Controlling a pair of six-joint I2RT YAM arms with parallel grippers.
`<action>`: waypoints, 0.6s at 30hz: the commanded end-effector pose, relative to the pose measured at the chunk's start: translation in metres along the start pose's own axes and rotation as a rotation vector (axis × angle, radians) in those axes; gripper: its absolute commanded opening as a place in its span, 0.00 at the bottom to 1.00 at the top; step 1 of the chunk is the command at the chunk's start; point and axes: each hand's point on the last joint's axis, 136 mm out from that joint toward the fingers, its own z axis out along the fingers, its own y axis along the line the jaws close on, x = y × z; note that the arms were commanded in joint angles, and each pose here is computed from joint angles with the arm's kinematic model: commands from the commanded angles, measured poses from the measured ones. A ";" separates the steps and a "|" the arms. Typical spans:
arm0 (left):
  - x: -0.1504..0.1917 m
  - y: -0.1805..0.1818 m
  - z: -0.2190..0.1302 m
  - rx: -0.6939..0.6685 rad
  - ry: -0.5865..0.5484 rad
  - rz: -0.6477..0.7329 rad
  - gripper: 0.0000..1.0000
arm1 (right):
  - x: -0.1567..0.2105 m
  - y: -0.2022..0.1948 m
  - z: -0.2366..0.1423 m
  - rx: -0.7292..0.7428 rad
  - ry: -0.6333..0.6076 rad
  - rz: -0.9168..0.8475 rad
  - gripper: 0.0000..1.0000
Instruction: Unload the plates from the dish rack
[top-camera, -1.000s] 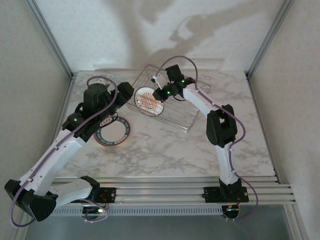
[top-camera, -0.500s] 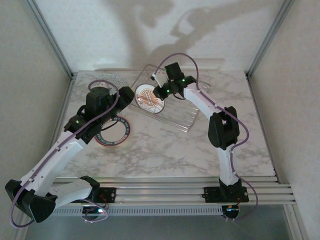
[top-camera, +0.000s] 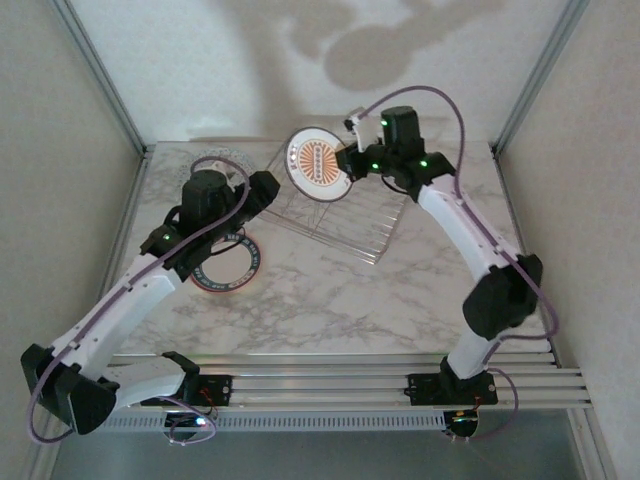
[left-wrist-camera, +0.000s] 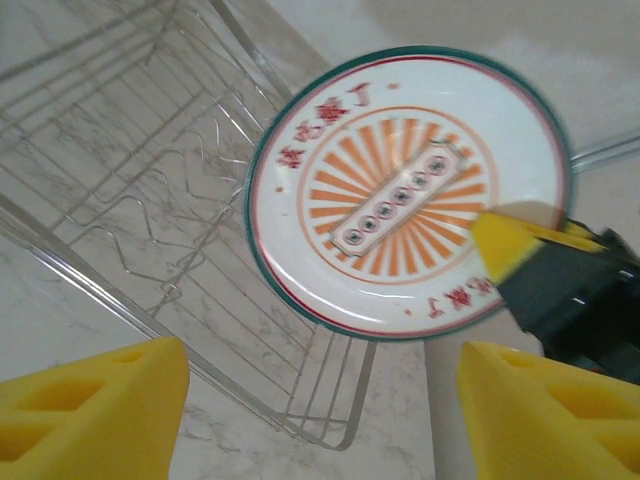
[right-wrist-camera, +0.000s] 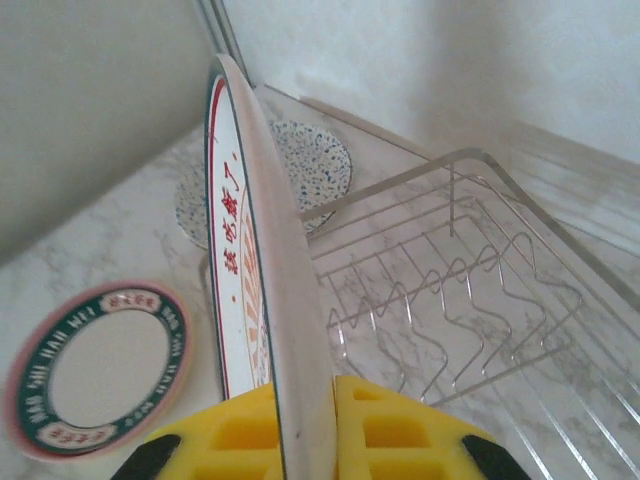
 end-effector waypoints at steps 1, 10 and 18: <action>0.006 -0.028 0.011 0.120 0.046 0.032 0.71 | -0.020 0.015 -0.034 -0.071 -0.124 0.129 0.00; 0.029 -0.040 0.045 0.190 0.170 0.025 0.71 | -0.020 0.023 -0.079 -0.171 -0.127 0.461 0.00; 0.033 -0.048 0.053 0.254 0.193 -0.016 0.69 | -0.019 0.035 -0.077 -0.288 -0.062 0.624 0.00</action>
